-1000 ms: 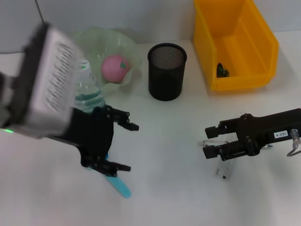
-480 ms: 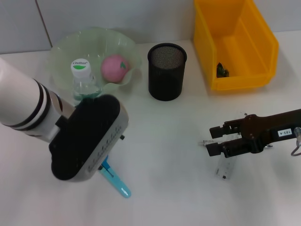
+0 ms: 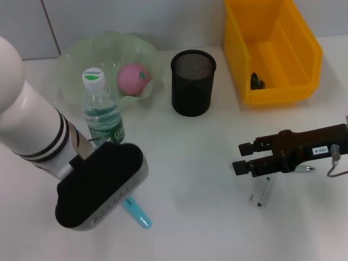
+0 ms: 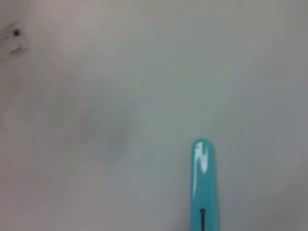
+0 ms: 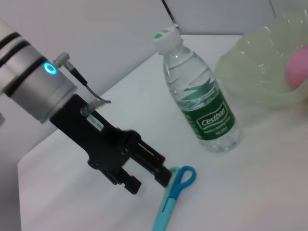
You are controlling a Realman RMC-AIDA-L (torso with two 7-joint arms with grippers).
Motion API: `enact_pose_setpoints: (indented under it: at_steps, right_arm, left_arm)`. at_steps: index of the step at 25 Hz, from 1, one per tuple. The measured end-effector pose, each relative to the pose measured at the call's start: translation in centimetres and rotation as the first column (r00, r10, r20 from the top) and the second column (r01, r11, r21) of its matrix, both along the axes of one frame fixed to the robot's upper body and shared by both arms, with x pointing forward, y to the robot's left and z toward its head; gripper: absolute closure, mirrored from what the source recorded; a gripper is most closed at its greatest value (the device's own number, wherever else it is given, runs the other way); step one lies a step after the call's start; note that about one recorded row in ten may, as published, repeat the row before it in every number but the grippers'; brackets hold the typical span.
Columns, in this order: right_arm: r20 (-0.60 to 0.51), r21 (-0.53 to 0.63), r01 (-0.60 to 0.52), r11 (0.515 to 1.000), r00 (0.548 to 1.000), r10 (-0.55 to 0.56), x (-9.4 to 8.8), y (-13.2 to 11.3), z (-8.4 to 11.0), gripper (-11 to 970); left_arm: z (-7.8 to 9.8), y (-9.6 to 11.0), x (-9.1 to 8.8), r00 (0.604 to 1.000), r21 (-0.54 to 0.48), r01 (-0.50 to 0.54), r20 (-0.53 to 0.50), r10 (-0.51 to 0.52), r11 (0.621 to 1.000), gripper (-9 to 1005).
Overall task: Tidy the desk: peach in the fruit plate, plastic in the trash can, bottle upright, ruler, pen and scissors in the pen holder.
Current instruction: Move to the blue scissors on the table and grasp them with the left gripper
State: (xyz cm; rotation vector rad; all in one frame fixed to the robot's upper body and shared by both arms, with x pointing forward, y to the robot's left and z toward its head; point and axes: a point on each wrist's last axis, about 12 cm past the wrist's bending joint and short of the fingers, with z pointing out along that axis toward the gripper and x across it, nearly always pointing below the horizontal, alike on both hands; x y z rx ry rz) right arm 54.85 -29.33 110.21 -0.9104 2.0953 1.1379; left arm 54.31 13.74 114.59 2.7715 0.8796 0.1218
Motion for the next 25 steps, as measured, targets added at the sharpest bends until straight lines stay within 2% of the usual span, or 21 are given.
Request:
enact_pose_setpoints:
  at_steps: [4, 9, 12, 14, 25]
  right_arm:
    - [0.002, -0.004, -0.008, 1.000, 1.000, 0.008, 0.2, 0.7, -0.2, 208]
    - [0.008, -0.011, -0.005, 1.000, 1.000, 0.005, 0.4, 0.8, -0.3, 208]
    - [0.009, -0.015, -0.007, 1.000, 1.000, 0.007, 0.4, 0.9, -0.2, 209]
    - [0.018, -0.027, -0.007, 1.000, 1.000, 0.008, 0.6, 1.0, -0.2, 209]
    - [0.057, -0.077, -0.002, 0.997, 0.998, 0.007, 1.6, 1.6, -0.3, 208]
  left_arm:
    - [-0.5, -0.5, 0.2, 0.999, 0.039, 0.051, -0.018, -0.050, 0.998, 181]
    - [-0.4, -1.0, 0.6, 0.998, 0.050, 0.065, -0.013, -0.064, 0.997, 182]
    - [-0.4, -1.2, 0.9, 0.998, 0.058, 0.062, -0.010, -0.062, 0.996, 182]
    - [-0.5, -1.8, 1.7, 0.999, 0.090, 0.040, -0.018, -0.038, 0.995, 182]
    - [-0.7, -3.0, 2.1, 0.999, 0.125, 0.017, -0.041, -0.012, 0.992, 182]
